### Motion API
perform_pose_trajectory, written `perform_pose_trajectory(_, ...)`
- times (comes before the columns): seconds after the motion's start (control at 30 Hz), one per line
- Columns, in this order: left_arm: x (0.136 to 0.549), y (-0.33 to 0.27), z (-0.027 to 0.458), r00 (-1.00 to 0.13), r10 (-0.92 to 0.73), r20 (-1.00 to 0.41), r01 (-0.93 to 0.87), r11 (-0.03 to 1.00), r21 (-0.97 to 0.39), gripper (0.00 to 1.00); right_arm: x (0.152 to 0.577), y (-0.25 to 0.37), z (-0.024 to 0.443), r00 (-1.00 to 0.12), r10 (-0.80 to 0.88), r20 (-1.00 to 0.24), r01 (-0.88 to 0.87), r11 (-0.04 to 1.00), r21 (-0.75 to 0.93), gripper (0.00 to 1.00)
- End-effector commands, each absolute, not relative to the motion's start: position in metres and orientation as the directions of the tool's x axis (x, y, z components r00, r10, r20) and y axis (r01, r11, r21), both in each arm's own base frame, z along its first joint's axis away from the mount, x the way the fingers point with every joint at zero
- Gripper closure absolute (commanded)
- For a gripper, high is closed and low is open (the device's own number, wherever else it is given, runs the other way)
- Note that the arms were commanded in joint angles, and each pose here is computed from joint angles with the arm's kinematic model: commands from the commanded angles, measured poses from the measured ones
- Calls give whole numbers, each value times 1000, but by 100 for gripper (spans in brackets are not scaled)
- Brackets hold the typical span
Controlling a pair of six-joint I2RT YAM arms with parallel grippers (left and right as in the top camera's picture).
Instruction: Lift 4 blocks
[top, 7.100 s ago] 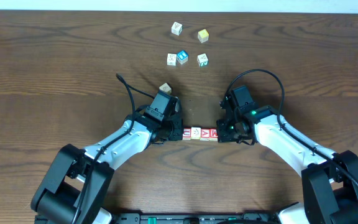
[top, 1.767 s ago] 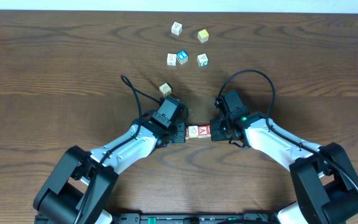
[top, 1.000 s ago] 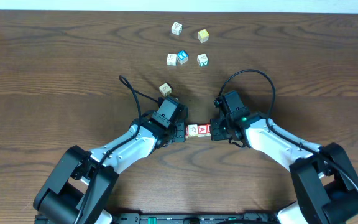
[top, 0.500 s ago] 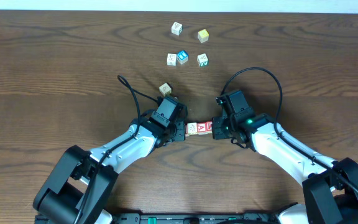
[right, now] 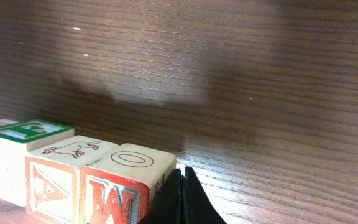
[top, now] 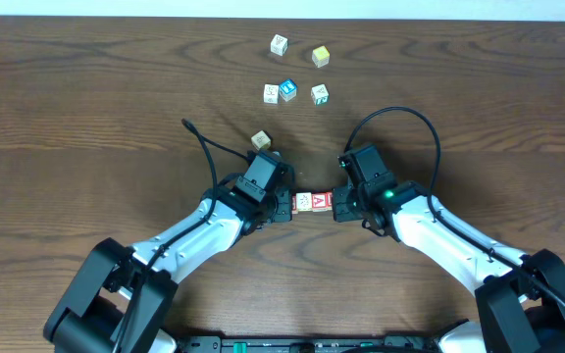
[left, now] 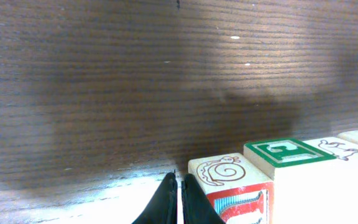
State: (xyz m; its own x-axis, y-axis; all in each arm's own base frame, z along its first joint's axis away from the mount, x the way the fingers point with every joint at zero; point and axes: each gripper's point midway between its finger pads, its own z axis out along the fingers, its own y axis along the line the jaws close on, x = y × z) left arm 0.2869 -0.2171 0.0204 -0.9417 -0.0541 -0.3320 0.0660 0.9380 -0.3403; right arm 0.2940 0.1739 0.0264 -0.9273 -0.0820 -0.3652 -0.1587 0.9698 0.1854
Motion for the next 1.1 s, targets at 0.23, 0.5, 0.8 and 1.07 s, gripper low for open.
perform_pose_trajectory(0.23,280,-253,53,-936,-17,-350,162,865,-476,93,270,229,45,-928,-150,-341,-281,883,377,99)
perform_pose_trajectory(0.5,282,-255,70,-922,-27,-386,182,851,-493,93,270,229,46,-928,-148,-342,-281,882,378,99)
perform_pose_trajectory(0.8,283,-255,74,-918,-30,-394,186,848,-497,93,275,233,52,-923,-142,-357,-284,878,385,99)
perform_pose_trajectory(1.07,283,-255,74,-919,-30,-394,186,848,-497,93,276,235,54,-923,-137,-359,-283,874,395,99)
